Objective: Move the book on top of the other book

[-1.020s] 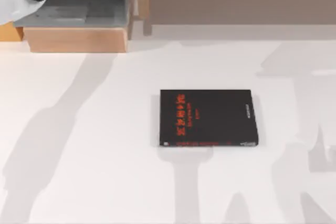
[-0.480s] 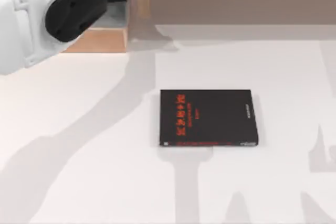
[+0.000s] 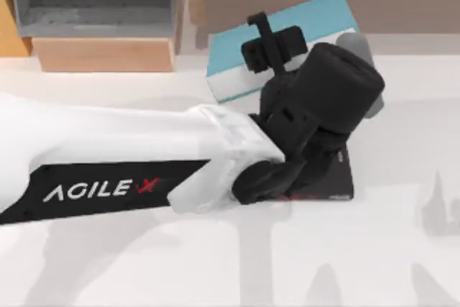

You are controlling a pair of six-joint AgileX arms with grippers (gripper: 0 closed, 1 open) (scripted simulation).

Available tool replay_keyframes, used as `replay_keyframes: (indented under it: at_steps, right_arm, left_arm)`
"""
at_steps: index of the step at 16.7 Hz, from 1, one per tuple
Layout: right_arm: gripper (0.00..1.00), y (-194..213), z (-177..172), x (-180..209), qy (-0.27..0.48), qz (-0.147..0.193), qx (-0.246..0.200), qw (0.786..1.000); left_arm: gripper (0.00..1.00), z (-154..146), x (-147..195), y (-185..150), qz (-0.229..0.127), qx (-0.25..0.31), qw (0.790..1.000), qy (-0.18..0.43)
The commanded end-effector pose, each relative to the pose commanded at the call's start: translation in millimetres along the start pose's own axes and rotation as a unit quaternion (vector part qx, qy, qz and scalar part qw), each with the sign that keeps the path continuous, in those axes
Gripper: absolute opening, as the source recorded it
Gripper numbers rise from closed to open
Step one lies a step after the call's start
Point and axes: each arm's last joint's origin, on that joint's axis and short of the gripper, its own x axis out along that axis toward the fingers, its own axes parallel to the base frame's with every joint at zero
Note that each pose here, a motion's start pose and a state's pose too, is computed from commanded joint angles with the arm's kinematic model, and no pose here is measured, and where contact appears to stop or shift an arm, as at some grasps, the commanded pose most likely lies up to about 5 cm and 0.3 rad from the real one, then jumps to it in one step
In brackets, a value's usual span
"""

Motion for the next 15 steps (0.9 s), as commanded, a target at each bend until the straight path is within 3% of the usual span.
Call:
replay_keyframes:
  at_steps: [3,5,15]
  right_arm:
    - [1.00,0,0,0,0.000,0.000,0.000,1.000]
    - [1.00,0,0,0,0.000,0.000,0.000,1.000]
    - [1.00,0,0,0,0.000,0.000,0.000,1.000]
  left_arm:
    - [0.00,-8,1,-65,-0.052,0.121,0.991,0.023]
    - [0.00,-13,1,-90,-0.072,0.166,0.983,0.030]
    - [0.00,-15,6,-95,-0.076,0.176,0.981,0.032]
